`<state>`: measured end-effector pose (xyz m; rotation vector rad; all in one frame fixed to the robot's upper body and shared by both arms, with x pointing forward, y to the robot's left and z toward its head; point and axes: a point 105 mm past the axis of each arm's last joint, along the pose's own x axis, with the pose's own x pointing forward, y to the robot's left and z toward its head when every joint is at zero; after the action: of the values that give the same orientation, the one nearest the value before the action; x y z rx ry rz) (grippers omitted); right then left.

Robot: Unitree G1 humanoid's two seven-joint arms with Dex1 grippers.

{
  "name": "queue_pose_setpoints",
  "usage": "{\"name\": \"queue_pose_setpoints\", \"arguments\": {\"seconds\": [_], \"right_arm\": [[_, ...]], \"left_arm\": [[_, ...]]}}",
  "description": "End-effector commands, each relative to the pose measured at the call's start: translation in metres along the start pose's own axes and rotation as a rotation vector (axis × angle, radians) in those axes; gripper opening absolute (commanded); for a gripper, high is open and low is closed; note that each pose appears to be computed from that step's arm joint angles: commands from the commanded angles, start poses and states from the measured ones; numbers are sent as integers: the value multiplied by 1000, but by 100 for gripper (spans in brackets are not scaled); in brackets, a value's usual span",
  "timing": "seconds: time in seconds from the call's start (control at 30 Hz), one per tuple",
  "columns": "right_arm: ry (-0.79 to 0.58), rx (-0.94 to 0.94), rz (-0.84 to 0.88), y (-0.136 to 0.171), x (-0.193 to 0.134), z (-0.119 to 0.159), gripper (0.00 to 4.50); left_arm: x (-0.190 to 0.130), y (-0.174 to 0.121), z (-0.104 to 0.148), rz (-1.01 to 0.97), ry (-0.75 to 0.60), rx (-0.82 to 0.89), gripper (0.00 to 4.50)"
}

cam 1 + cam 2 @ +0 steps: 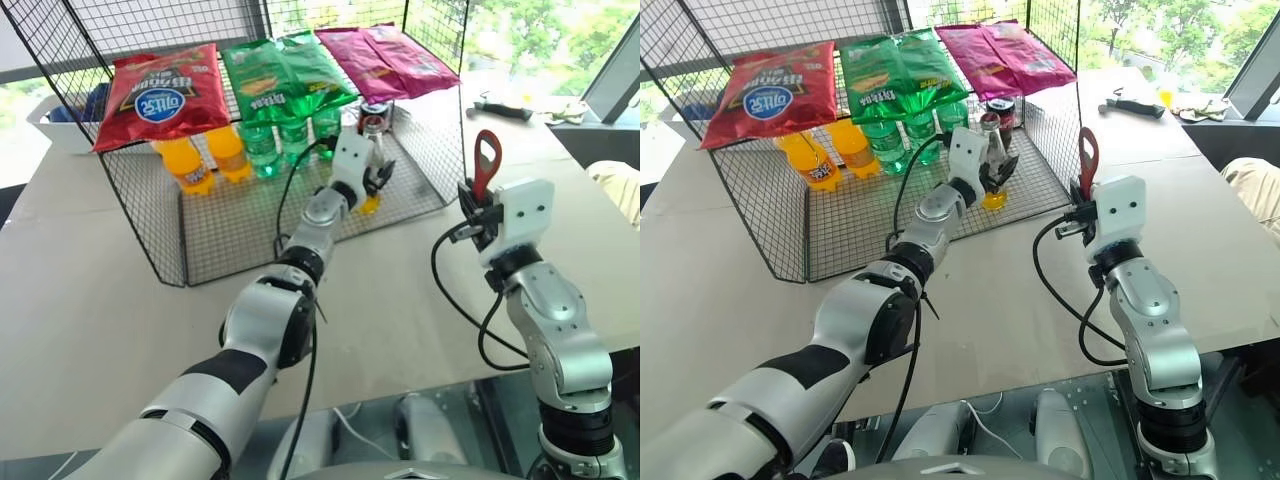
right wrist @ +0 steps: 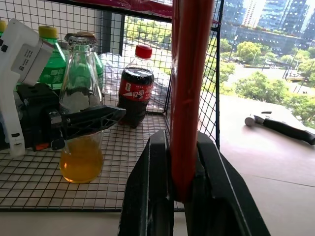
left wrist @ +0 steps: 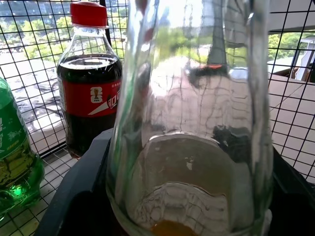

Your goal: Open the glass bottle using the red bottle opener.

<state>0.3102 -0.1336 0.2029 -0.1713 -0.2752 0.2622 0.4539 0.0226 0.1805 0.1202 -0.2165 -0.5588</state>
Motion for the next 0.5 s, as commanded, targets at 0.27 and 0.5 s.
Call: {"name": "queue_pose_setpoints", "arguments": {"seconds": [0.27, 0.5], "right_arm": [[-77, -55, -1, -8, 5, 23, 0], [-95, -58, -3, -16, 11, 29, 0]], "left_arm": [[-25, -14, 24, -248, -181, 17, 260], [-77, 11, 35, -232, -149, 86, 260]]}}
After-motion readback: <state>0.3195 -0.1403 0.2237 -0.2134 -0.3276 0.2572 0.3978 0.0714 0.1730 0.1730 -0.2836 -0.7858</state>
